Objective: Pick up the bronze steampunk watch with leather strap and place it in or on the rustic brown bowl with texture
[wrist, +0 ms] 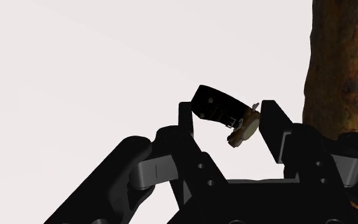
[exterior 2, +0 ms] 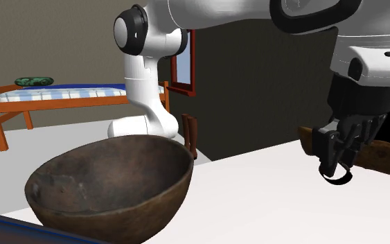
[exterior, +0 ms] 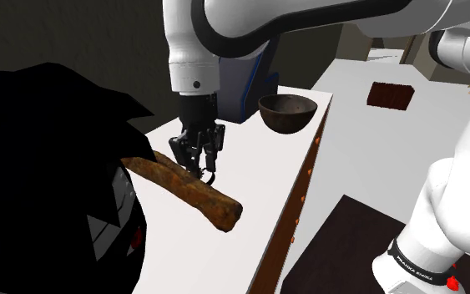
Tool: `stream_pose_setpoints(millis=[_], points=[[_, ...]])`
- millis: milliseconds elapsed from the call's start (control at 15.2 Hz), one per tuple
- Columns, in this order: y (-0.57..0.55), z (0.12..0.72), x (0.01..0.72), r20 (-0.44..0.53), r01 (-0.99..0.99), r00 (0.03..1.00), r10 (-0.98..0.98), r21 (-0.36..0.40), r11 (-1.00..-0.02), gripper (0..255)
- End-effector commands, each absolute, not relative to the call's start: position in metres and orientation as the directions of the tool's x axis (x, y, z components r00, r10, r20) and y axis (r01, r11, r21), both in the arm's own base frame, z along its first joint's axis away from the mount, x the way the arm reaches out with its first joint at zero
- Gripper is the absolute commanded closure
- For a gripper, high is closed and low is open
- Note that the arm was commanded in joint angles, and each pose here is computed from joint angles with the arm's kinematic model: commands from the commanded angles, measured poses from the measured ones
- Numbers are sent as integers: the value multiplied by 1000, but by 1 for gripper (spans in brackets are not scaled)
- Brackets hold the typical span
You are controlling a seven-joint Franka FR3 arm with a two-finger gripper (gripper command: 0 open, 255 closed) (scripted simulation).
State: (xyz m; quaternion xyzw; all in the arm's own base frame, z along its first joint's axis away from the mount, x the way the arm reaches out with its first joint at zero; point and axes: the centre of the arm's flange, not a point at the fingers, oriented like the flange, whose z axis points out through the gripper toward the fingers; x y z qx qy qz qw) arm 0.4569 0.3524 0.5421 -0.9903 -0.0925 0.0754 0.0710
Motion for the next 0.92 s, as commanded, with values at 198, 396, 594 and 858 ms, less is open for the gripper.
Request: stream_pose_setpoints(millis=[198,396,594,858], points=[[353,545,457,-163,175,967,198,-144,-974,255],[353,560,457,-163,175,967,198,-144,-974,255],[353,576,457,-163,175,967,198,-144,-974,255],[353,597,457,-163,175,967,198,-144,-974,255]])
